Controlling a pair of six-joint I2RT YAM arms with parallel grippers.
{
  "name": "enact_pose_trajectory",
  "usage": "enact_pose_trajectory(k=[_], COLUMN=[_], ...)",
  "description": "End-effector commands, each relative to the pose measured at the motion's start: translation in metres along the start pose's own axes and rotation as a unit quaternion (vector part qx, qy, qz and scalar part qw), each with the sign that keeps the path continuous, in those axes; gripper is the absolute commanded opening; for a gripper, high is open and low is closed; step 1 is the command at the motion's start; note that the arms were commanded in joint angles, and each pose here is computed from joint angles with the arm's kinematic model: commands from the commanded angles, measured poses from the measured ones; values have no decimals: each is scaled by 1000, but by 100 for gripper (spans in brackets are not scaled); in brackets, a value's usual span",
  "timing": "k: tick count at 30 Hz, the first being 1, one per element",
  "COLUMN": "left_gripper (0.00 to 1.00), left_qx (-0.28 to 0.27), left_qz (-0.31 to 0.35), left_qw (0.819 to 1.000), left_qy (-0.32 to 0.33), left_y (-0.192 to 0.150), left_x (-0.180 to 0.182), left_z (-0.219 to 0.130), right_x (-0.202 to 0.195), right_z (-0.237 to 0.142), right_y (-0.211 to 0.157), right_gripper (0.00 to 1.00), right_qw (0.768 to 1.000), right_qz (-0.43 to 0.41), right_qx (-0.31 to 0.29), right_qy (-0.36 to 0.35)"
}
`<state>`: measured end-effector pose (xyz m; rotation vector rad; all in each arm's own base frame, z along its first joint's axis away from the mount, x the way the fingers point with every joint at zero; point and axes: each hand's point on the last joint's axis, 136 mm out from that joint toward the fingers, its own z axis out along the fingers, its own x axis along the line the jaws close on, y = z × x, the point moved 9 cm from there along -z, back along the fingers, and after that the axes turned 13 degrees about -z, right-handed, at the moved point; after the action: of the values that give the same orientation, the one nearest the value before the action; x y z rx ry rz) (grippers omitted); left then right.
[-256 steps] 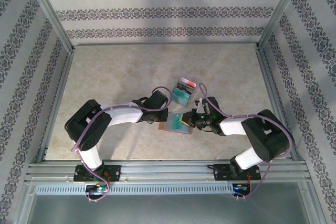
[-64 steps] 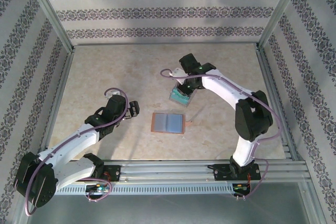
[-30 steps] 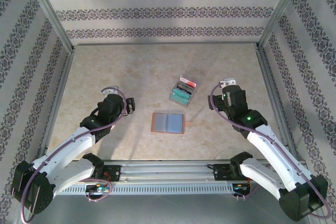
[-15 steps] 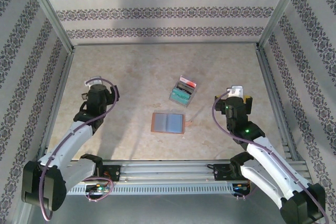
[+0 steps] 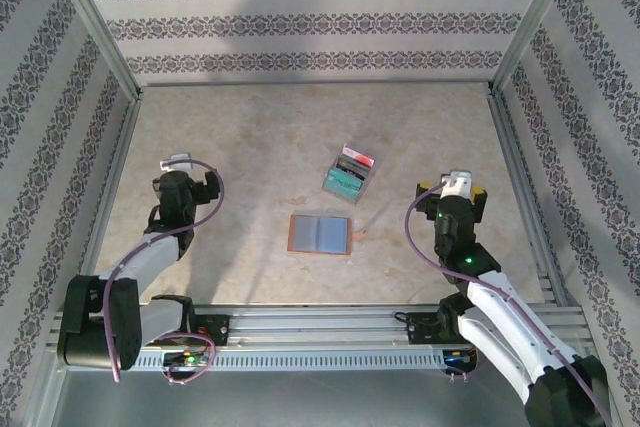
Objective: Take the credit cards out of the card holder
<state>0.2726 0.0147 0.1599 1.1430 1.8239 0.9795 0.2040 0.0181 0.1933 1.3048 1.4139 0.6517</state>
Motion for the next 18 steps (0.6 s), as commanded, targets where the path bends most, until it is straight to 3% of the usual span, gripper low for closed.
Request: enact_pose_trajectory(k=[1,18], left_gripper=[99,99], left_qx=[-55,-69], left_qz=[15,44], left_qw=[997,986], left_qy=[-50,-146], left_y=[9,-22], left_x=[-6,-15], left_z=[3,25], right_x=[-2,-8], right_z=[0,8], right_y=[4,-24], right_gripper=[98,98], right_qw=[999,998], right_qz=[13,42], right_qx=[-34,-46], right_qy=[5,-1])
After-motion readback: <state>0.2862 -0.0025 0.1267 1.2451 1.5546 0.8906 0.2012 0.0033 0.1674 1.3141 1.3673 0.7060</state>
